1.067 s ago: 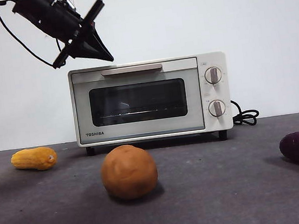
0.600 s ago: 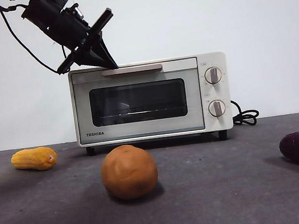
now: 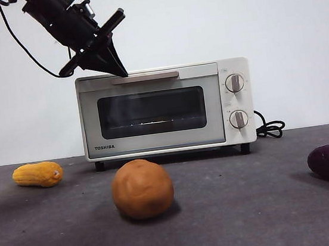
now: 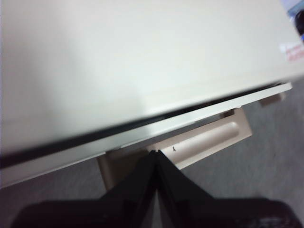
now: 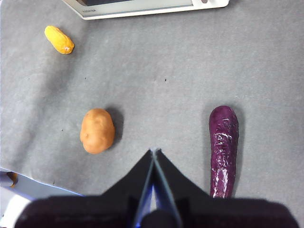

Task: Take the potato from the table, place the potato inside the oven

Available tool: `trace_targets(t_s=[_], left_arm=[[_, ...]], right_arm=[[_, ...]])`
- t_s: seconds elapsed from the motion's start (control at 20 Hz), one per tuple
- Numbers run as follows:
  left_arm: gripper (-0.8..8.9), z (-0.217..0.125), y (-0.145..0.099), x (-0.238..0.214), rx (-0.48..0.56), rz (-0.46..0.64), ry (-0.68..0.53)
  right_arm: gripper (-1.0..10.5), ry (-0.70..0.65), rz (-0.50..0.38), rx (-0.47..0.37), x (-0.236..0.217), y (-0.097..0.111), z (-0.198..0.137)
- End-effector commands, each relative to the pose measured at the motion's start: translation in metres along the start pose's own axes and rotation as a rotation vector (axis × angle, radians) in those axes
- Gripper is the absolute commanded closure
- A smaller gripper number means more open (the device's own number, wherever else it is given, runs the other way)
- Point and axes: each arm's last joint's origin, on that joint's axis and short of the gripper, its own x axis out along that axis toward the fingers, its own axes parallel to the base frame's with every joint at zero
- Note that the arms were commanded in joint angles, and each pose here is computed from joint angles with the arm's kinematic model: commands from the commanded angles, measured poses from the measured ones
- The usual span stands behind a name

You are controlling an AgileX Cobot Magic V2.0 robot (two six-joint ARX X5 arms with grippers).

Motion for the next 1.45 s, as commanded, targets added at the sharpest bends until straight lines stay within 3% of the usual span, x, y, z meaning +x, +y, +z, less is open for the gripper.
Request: trace_targets(t_s=[0.05, 0.6, 0.9, 1.45], left_arm=[[8.19, -0.018, 0.014, 0.020, 0.016, 0.081, 0.126], [8.19, -0.030, 0.008, 0.022, 0.052, 0.177, 0.215], [8.19, -0.034, -0.002, 0.026, 0.113, 0.236, 0.231], [8.19, -0.043, -0.008, 0.028, 0.122, 0.261, 0.302]], right_arm=[[9.5, -0.007, 0.005, -0.010, -0.001, 0.001, 0.001], [9.5, -0.017, -0.026, 0.012, -0.010, 0.003, -0.006], [9.5, -0.019, -0.029, 0.008, -0.026, 0.010, -0.023], [9.5, -0.034, -0.027, 0.002, -0.056, 0.022, -0.060]])
